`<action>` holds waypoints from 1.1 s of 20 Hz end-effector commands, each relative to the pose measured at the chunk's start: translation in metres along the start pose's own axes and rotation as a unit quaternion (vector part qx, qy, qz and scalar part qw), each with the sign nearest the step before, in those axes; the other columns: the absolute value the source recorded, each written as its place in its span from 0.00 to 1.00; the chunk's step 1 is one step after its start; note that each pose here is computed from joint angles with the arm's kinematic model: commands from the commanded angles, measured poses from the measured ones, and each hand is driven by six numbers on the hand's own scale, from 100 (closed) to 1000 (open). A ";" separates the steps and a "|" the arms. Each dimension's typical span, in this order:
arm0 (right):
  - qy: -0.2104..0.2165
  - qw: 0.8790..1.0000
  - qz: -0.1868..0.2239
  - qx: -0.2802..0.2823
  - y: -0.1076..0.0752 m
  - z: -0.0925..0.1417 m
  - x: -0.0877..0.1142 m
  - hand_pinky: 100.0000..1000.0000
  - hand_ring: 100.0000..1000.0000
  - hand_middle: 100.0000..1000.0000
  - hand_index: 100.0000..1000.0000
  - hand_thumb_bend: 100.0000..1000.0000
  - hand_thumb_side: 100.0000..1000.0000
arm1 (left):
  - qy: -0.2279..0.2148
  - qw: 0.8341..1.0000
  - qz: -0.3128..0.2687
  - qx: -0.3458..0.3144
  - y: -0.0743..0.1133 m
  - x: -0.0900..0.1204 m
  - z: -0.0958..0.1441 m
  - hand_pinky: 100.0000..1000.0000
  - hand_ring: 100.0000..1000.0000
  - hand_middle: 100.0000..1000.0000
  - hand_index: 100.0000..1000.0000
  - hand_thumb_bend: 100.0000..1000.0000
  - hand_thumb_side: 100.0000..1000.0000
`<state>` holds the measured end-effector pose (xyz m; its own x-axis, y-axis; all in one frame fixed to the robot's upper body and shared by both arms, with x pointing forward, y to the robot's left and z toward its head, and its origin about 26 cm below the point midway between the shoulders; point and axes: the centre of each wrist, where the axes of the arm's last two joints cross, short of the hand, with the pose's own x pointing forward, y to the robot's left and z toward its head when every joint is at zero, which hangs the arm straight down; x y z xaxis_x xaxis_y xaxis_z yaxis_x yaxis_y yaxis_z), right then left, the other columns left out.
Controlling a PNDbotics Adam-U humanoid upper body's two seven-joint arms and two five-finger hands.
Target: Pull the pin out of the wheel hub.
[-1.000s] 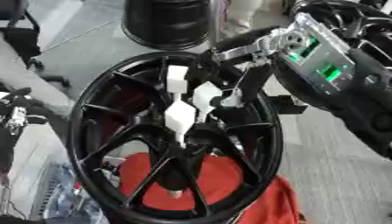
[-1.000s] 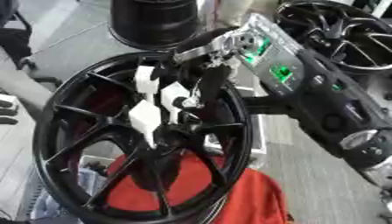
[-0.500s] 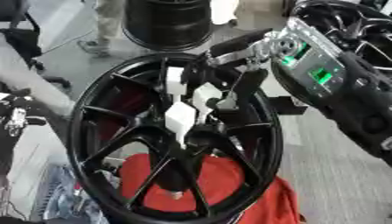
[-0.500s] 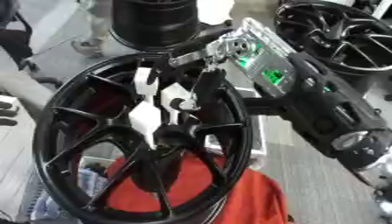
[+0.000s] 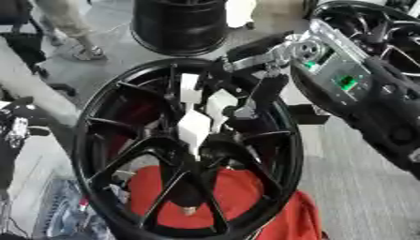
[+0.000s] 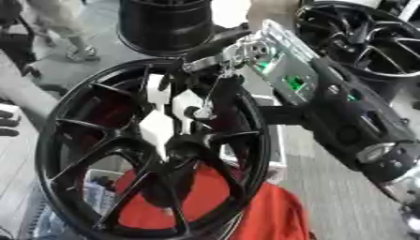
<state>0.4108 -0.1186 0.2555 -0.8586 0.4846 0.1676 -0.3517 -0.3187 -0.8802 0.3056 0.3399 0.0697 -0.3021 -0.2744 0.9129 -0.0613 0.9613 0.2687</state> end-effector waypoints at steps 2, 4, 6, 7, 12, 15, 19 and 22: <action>0.013 1.000 0.009 -0.019 -0.012 0.017 0.001 0.81 0.90 0.90 0.94 0.07 0.17 | -0.016 1.000 -0.010 0.001 0.004 0.008 -0.005 0.56 0.59 0.55 0.84 0.00 0.66; 0.014 1.000 0.008 -0.019 -0.012 0.017 0.001 0.81 0.90 0.89 0.94 0.07 0.17 | -0.016 1.000 -0.010 0.001 0.004 0.009 -0.005 0.56 0.59 0.55 0.84 0.00 0.66; 0.016 1.000 0.008 -0.013 -0.010 0.014 0.001 0.81 0.90 0.89 0.94 0.06 0.16 | -0.016 1.000 -0.010 0.001 0.004 0.009 -0.005 0.56 0.59 0.55 0.84 0.00 0.66; 0.016 1.000 0.008 -0.009 -0.008 0.012 0.000 0.81 0.90 0.89 0.94 0.06 0.16 | -0.016 1.000 -0.010 0.001 0.004 0.009 -0.005 0.56 0.59 0.55 0.84 0.00 0.66; 0.018 1.000 0.006 0.005 -0.001 0.004 -0.004 0.81 0.90 0.88 0.93 0.06 0.15 | -0.018 1.000 -0.010 0.001 0.004 0.009 -0.005 0.56 0.59 0.55 0.84 0.00 0.66; 0.020 1.000 0.004 0.012 0.003 0.000 -0.007 0.81 0.89 0.86 0.92 0.05 0.15 | -0.018 1.000 -0.009 0.000 0.003 0.009 -0.005 0.56 0.59 0.55 0.84 0.00 0.66; 0.024 1.000 0.005 0.018 0.007 -0.003 -0.012 0.75 0.80 0.82 0.91 0.01 0.08 | -0.019 1.000 -0.009 0.000 0.003 0.010 -0.006 0.56 0.59 0.55 0.84 0.00 0.66; 0.028 0.999 0.004 0.019 0.008 -0.004 -0.015 0.72 0.77 0.81 0.90 0.00 0.04 | -0.019 1.000 -0.008 0.000 0.003 0.010 -0.006 0.56 0.59 0.55 0.84 0.00 0.66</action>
<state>0.4206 -0.1226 0.2343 -0.8379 0.5222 0.1590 -0.3832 -0.3552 -0.8527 0.3059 0.3396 0.0701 -0.3039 -0.2737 0.9125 -0.0611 0.9615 0.2681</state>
